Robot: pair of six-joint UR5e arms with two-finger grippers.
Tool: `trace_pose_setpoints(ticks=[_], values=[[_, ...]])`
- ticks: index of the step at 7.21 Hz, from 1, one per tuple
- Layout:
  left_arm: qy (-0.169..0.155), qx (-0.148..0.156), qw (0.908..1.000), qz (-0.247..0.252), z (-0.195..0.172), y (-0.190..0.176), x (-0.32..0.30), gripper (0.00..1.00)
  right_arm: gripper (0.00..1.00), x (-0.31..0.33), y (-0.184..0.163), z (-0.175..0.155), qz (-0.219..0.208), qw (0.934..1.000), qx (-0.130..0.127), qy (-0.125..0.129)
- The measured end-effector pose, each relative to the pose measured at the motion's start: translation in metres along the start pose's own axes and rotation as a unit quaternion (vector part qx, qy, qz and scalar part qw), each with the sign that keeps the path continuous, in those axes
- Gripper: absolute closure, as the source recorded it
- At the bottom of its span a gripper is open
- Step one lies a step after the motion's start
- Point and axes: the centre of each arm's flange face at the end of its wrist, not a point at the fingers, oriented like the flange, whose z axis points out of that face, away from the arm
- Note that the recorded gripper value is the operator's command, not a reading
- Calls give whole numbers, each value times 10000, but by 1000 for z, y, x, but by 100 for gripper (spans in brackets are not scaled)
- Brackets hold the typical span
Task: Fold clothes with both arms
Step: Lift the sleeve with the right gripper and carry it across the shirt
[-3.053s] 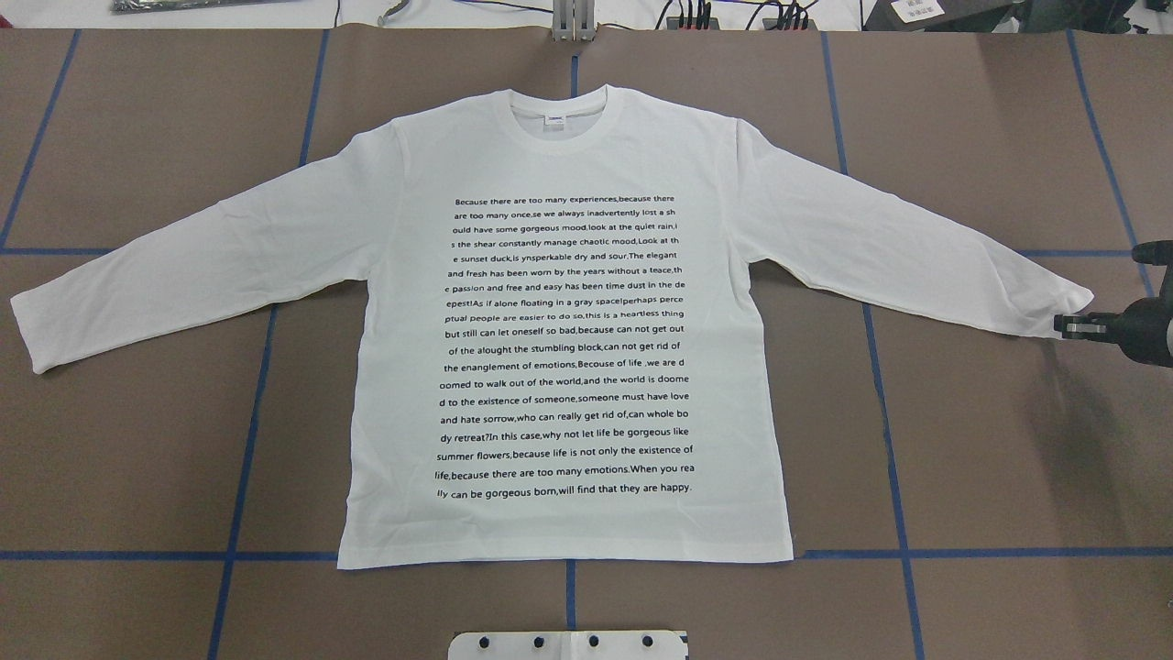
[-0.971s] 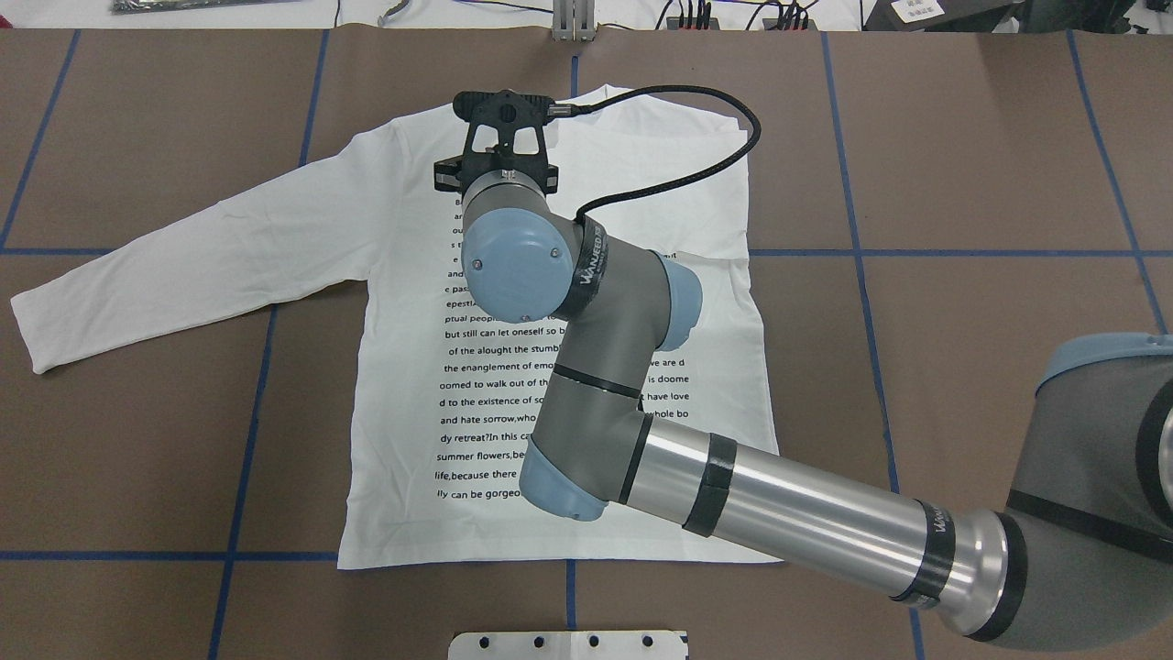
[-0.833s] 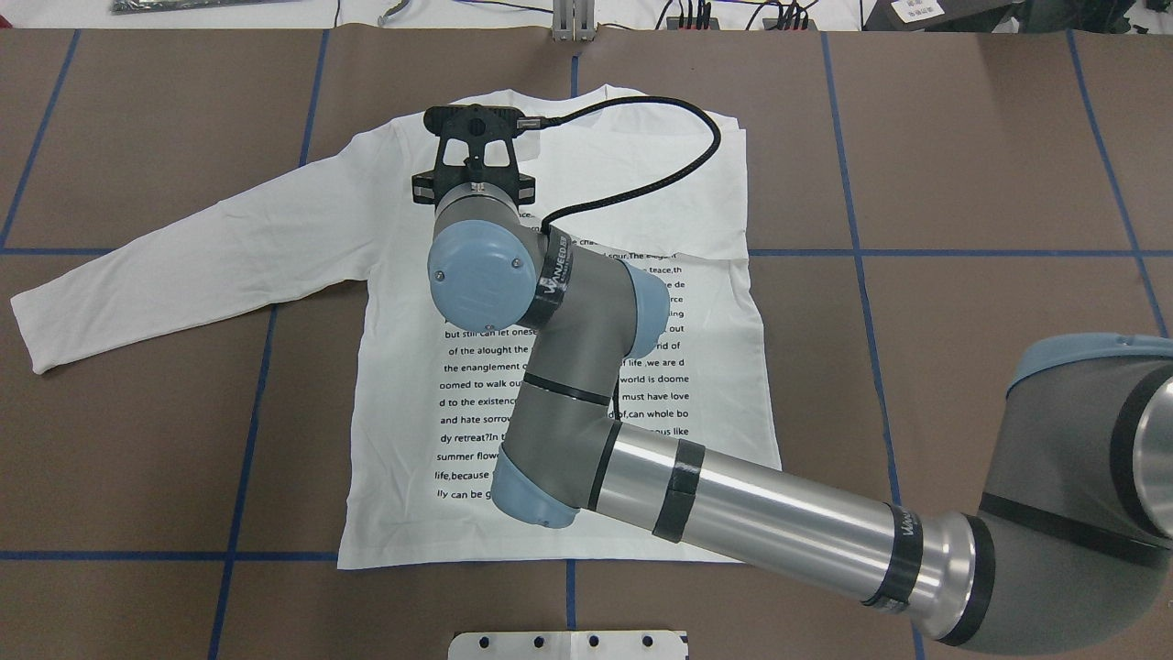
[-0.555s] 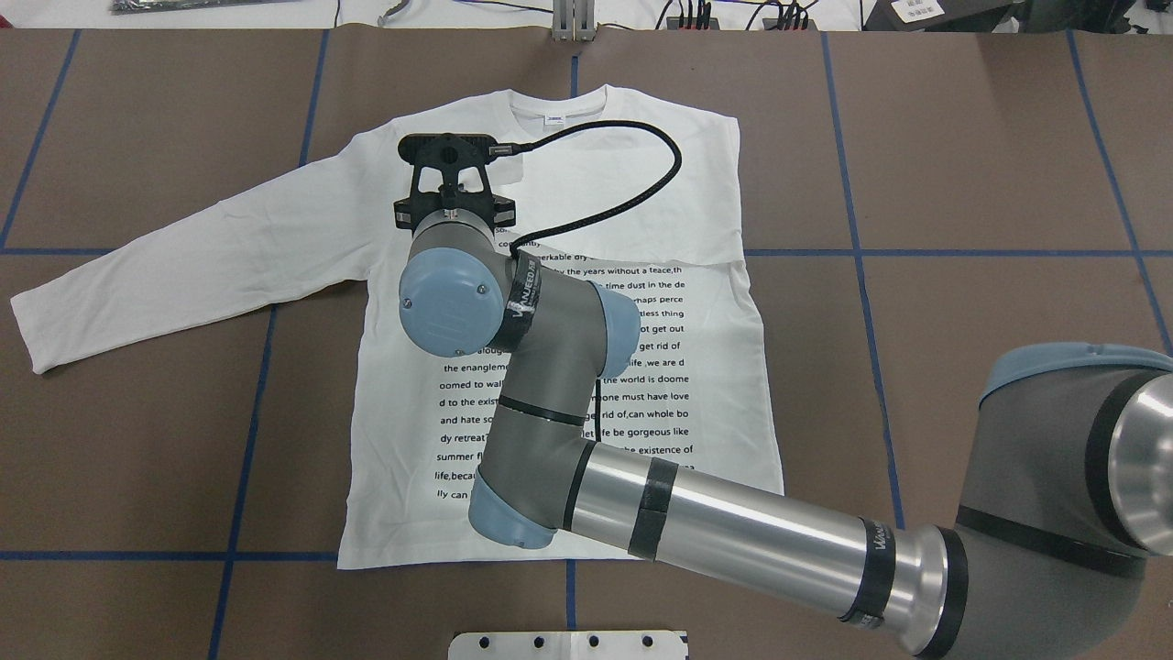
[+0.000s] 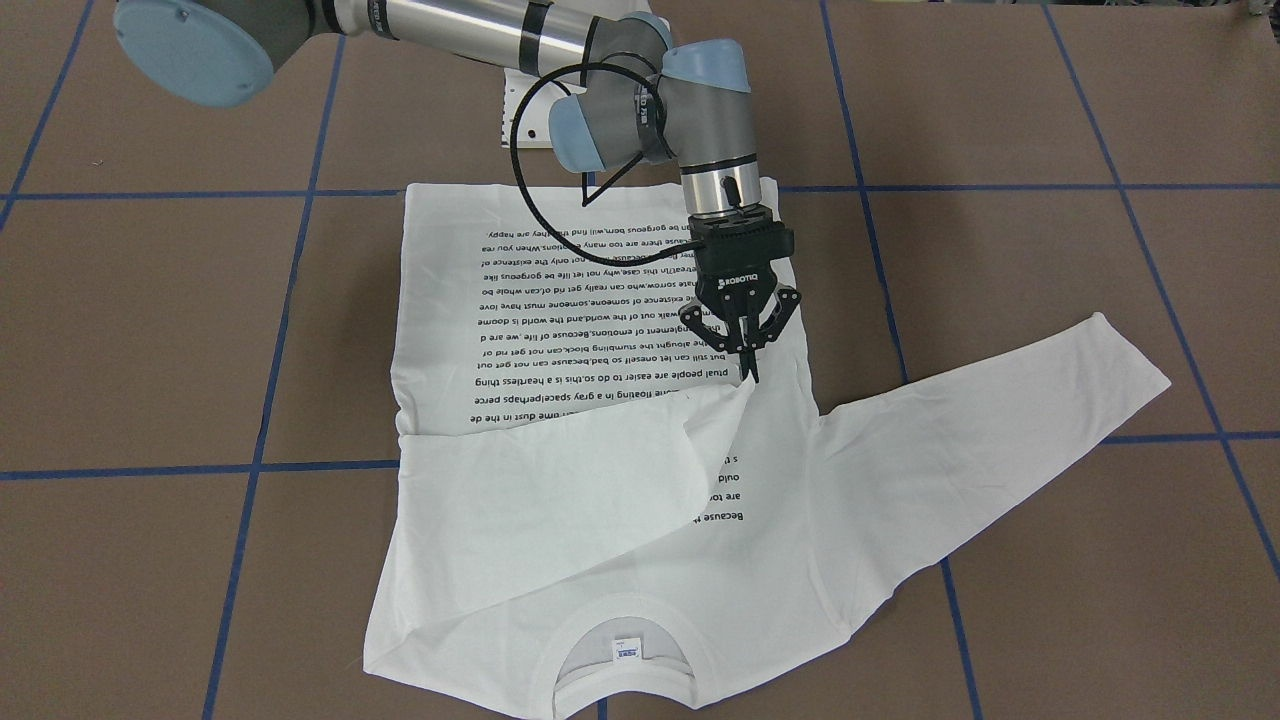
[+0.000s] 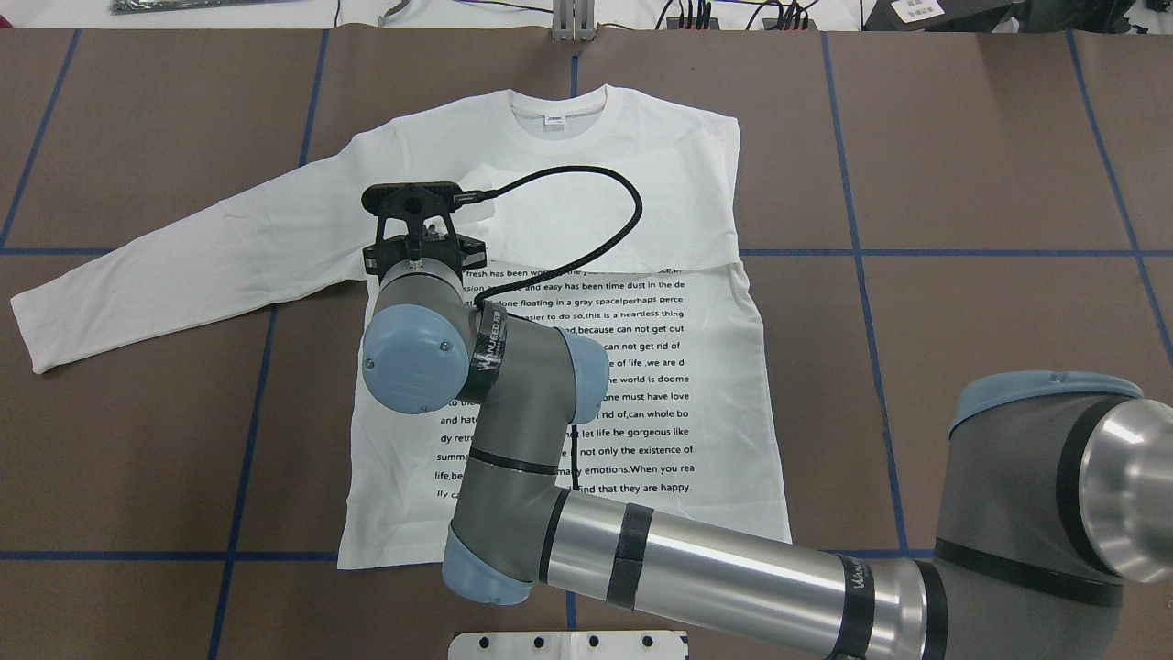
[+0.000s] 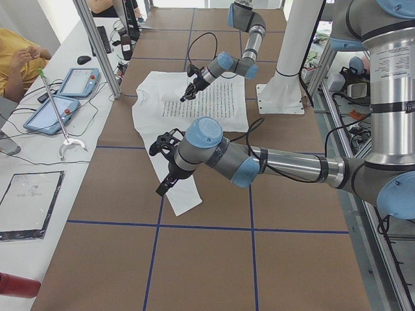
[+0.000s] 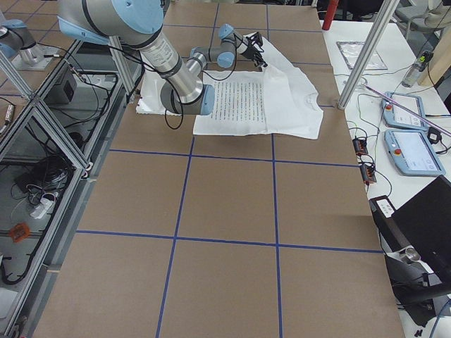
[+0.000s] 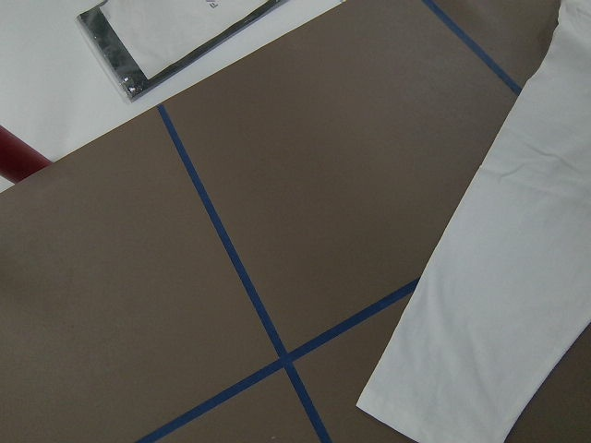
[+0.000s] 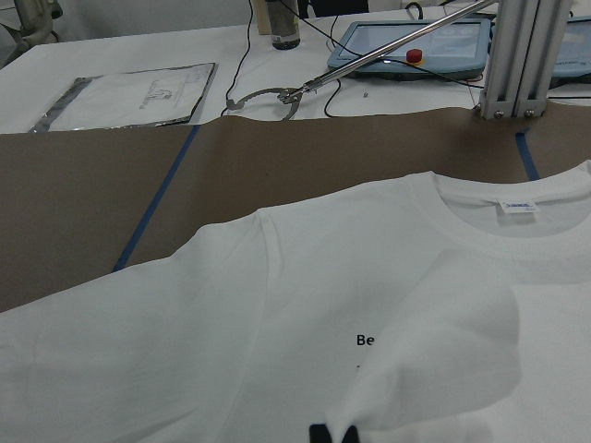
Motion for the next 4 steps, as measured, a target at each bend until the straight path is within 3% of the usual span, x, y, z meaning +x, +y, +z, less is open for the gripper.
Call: trace_pose_setpoints(ticks=[4], values=[[-5,13,10000,-21,-1,-1,0,0,0,-19,-12,-11,377,9993,-82,-8]])
